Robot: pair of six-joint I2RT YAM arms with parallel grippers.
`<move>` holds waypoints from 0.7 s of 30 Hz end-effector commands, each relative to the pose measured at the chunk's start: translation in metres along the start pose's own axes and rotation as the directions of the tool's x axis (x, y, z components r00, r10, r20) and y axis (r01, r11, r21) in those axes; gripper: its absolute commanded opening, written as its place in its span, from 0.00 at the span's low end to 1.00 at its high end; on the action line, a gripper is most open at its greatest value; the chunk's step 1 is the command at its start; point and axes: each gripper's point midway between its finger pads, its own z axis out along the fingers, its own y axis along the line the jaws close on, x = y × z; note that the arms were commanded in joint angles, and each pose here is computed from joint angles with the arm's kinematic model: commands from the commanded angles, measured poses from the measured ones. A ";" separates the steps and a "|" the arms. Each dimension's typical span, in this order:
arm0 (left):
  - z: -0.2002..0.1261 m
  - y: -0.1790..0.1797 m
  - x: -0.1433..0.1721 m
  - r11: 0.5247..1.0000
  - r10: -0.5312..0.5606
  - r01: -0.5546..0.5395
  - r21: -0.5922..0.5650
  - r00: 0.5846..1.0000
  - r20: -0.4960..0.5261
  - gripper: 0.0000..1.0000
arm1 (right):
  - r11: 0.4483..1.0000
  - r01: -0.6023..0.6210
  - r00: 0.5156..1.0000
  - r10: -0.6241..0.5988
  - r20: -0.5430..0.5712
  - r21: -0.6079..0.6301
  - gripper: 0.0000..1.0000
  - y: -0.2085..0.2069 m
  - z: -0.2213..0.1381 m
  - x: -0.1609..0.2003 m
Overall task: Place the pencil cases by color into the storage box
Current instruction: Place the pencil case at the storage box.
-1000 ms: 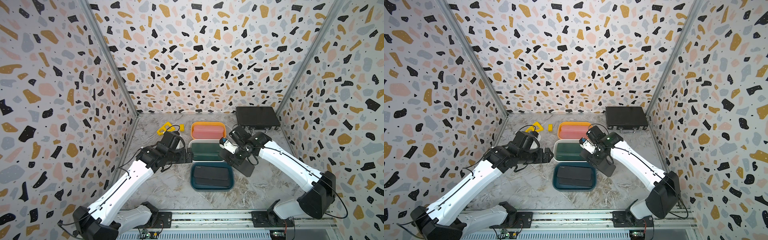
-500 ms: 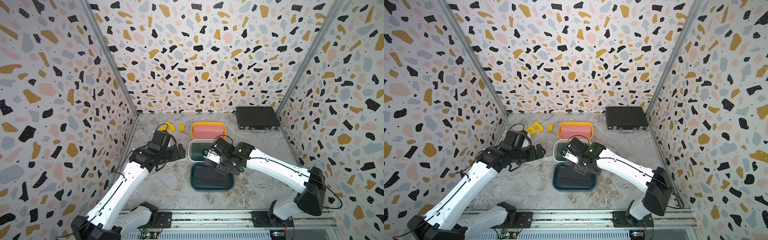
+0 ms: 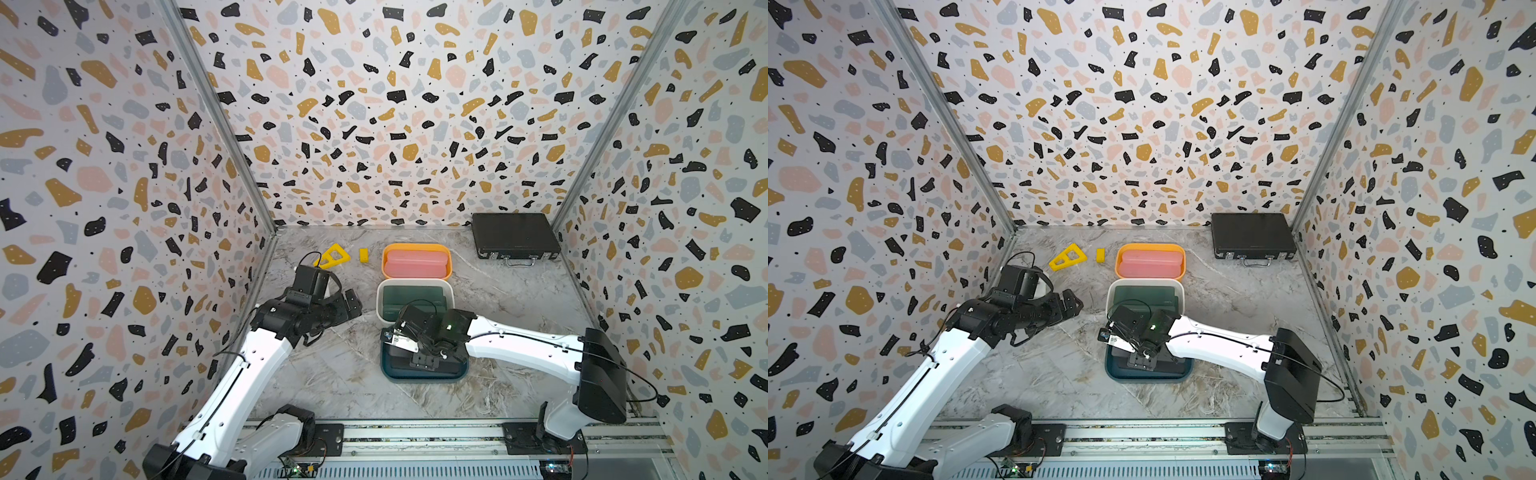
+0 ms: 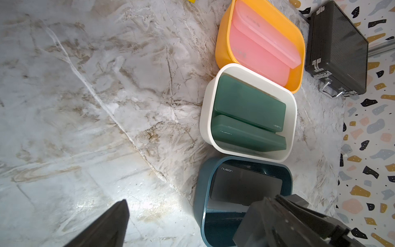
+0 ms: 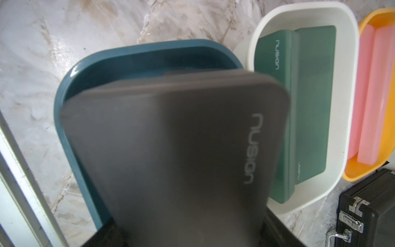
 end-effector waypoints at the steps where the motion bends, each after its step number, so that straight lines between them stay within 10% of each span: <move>1: -0.001 -0.002 -0.003 1.000 -0.003 0.003 0.021 1.000 0.016 1.00 | 0.999 -0.027 1.000 0.027 0.008 0.028 0.47 0.001 0.000 -0.004; 21: 0.000 0.001 -0.001 1.000 -0.007 0.007 0.016 1.000 0.014 1.00 | 0.998 -0.060 0.996 0.060 -0.066 0.003 0.49 0.024 0.032 0.013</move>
